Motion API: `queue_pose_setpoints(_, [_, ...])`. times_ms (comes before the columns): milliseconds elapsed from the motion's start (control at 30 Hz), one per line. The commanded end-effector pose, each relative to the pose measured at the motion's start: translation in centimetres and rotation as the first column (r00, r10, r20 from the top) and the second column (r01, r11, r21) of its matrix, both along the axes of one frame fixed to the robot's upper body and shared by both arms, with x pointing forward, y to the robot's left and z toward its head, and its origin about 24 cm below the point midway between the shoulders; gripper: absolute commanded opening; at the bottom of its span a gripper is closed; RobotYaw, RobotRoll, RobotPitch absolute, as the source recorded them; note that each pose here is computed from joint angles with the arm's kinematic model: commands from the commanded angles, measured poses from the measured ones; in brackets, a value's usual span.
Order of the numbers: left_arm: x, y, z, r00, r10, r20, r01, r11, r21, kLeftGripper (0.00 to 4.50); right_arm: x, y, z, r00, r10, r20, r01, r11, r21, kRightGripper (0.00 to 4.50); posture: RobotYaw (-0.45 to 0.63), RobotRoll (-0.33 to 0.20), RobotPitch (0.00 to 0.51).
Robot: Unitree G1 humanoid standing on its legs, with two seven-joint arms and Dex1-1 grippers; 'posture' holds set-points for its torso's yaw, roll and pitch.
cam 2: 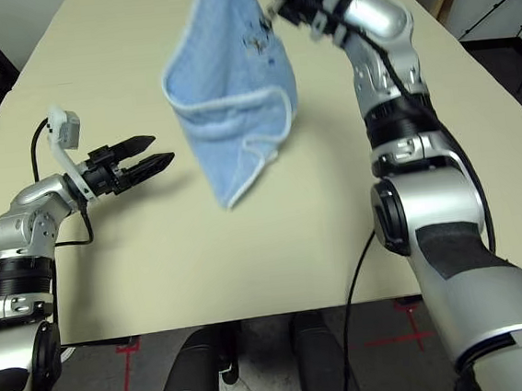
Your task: Fold the towel and set it aside.
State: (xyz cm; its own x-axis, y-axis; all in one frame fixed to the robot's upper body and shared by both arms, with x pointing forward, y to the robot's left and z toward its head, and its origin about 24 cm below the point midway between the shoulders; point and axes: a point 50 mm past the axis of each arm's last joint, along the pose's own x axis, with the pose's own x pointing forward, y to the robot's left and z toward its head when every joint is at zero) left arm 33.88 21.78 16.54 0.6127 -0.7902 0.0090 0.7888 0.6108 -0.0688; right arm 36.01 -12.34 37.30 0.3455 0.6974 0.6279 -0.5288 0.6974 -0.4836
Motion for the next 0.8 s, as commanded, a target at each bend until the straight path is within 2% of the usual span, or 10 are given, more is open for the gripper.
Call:
queue_pose_setpoints(33, [0.4, -0.7, 0.8, 0.999, 0.021, 0.031, -0.019, 0.999, -0.038, 4.50, 1.2, 0.4, -2.4, 0.990, -0.095, -0.100, 0.080, 0.986, -0.146, 0.05, -0.02, 0.000, 0.165])
queue_pose_setpoints(133, [0.5, -1.7, 2.0, 0.998, 0.040, 0.042, -0.036, 0.995, -0.089, 4.50, 1.7, 0.8, -3.7, 0.982, -0.126, -0.139, 0.097, 0.976, -0.194, 0.05, -0.01, 0.000, 0.159])
queue_pose_setpoints(333, [0.1, -3.5, 4.1, 0.996, 0.074, 0.054, -0.066, 0.988, -0.141, 4.50, 2.0, 1.3, -4.4, 0.975, -0.141, -0.173, 0.102, 0.971, -0.216, 0.05, 0.00, 0.000, 0.157])
queue_pose_setpoints(500, [0.3, -4.8, 4.2, 0.988, 0.151, 0.038, -0.145, 0.980, -0.139, 4.50, 2.3, 1.5, -5.0, 0.969, -0.143, -0.201, 0.096, 0.970, -0.224, 0.05, 0.01, 0.000, 0.156])
queue_pose_setpoints(800, [1.3, -9.0, 6.1, 0.970, 0.235, 0.063, -0.223, 0.962, -0.155, 4.50, 2.3, 1.4, -4.8, 0.965, -0.156, -0.211, 0.109, 0.970, -0.219, 0.05, 0.01, 0.000, 0.160])
